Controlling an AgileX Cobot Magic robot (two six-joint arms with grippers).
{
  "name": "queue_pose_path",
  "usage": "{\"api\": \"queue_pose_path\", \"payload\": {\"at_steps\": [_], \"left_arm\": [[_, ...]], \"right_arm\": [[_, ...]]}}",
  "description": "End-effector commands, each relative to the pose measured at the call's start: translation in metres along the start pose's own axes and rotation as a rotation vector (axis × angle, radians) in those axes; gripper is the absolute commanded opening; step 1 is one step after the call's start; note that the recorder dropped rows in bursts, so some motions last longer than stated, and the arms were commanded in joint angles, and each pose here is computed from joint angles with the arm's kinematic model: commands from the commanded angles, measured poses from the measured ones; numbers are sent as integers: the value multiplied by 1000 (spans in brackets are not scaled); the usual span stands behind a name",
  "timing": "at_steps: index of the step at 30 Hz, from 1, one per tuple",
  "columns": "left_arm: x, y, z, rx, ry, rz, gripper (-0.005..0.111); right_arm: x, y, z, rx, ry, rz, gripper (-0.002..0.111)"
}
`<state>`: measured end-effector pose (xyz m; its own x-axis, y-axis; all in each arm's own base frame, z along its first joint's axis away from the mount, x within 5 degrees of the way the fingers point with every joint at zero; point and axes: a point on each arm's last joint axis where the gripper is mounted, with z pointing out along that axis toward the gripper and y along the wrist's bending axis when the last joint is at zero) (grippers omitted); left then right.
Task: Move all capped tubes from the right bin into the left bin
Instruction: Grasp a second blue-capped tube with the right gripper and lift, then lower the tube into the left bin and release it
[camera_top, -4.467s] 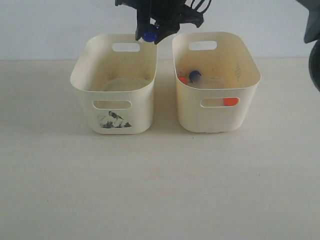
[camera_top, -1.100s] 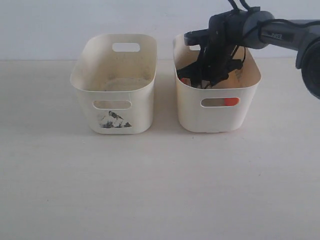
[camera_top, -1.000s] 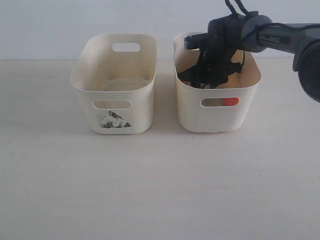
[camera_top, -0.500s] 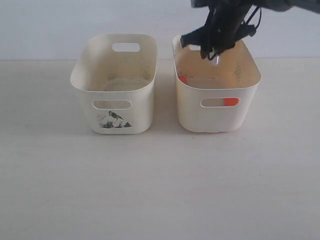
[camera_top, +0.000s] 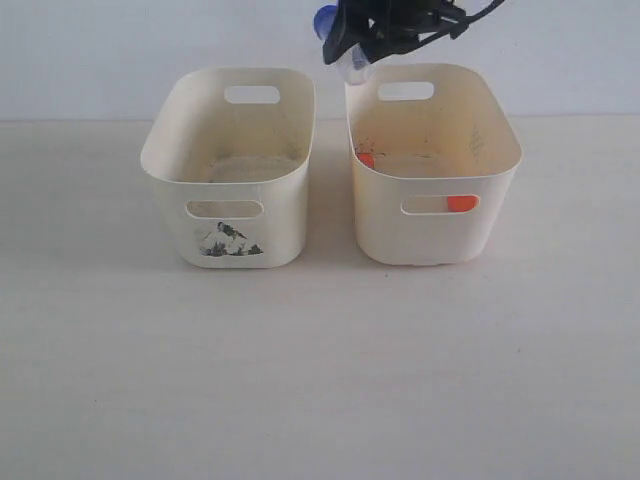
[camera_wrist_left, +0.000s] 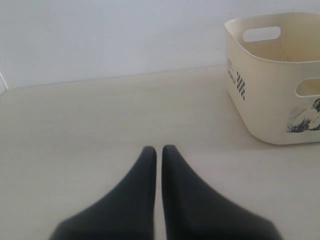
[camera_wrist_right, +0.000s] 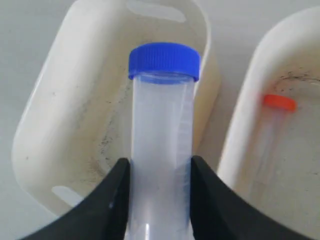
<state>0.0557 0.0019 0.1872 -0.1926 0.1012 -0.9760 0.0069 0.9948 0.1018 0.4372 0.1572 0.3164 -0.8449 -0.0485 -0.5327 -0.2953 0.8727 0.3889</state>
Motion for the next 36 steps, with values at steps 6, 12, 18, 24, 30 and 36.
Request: {"api": "queue_pose_path", "payload": {"at_steps": [6, 12, 18, 24, 30, 36], "left_arm": [[-2, 0, 0, 2, -15, -23, 4], [-2, 0, 0, 2, -15, -23, 4], [-2, 0, 0, 2, -15, -23, 4], [-2, 0, 0, 2, -15, -23, 4], [-2, 0, 0, 2, -15, -23, 4], [-2, 0, 0, 2, -15, -23, 4]], "right_arm": [[14, 68, 32, -92, -63, -169, 0], [18, 85, 53, -109, -118, -194, 0], [24, 94, 79, -116, -159, -201, 0], [26, 95, 98, -111, -192, -215, 19], [32, 91, 107, -103, -143, -187, 76], [31, 86, 86, -75, -72, -220, 54]]}}
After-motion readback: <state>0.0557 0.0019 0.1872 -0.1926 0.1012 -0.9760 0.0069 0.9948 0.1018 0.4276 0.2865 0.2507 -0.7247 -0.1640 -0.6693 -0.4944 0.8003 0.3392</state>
